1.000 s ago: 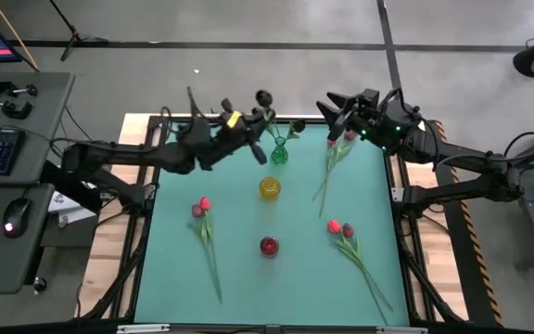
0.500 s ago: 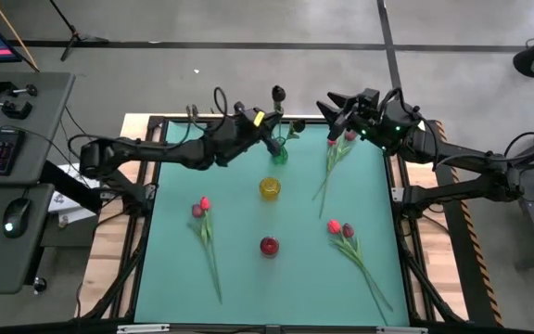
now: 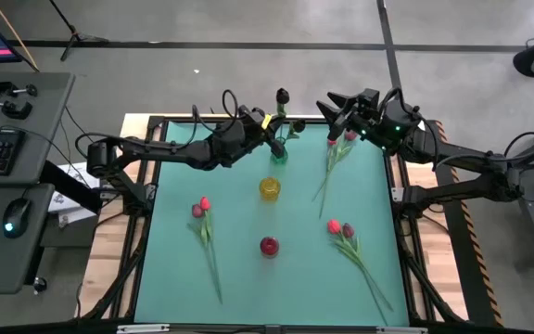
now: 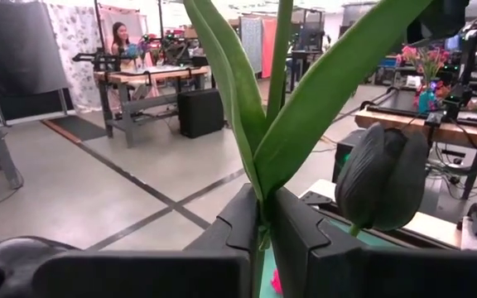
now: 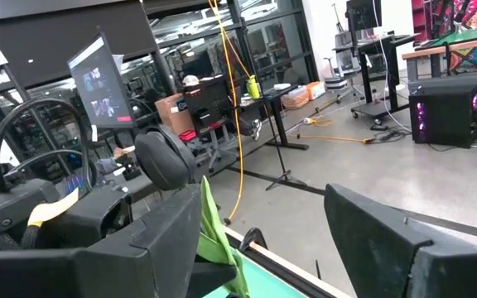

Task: Sort flowers into vase by color
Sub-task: Put the black tulip into the green vase

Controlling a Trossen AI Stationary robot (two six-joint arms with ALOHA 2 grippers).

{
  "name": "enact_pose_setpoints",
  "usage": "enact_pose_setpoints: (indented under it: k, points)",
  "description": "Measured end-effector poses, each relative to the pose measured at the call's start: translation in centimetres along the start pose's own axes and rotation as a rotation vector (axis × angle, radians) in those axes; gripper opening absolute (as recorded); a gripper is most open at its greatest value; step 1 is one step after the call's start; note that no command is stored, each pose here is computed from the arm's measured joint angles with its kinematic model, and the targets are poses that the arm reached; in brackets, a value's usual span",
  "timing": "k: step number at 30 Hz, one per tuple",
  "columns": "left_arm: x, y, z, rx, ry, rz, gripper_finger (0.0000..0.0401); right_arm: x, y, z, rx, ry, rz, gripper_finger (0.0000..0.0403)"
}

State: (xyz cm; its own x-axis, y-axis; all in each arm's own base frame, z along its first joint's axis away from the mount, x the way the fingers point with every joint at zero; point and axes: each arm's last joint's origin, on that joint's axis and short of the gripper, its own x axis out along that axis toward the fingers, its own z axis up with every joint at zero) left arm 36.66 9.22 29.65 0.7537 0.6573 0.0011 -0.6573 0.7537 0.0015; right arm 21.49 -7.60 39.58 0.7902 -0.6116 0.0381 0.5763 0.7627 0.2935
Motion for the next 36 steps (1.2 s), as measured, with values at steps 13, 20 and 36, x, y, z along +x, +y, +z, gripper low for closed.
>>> enact_pose_setpoints:
  k: [13, 20, 36]
  points:
    - [0.0, 0.0, -0.1, 0.006, 0.009, -0.002, 0.0088, 0.0, 0.0, 0.0, 0.0, 0.0, 0.0, 0.0245]
    - [0.0, 0.0, -0.1, -0.022, 0.01, -0.005, 0.0163, 0.0, 0.0, 0.0, 0.0, 0.0, 0.0, 0.0245]
    - [-2.6, 1.0, 2.7, -0.065, 0.052, -0.013, 0.0248, 0.0, 0.0, 0.0, -0.022, 0.0, 0.001, 0.0245]
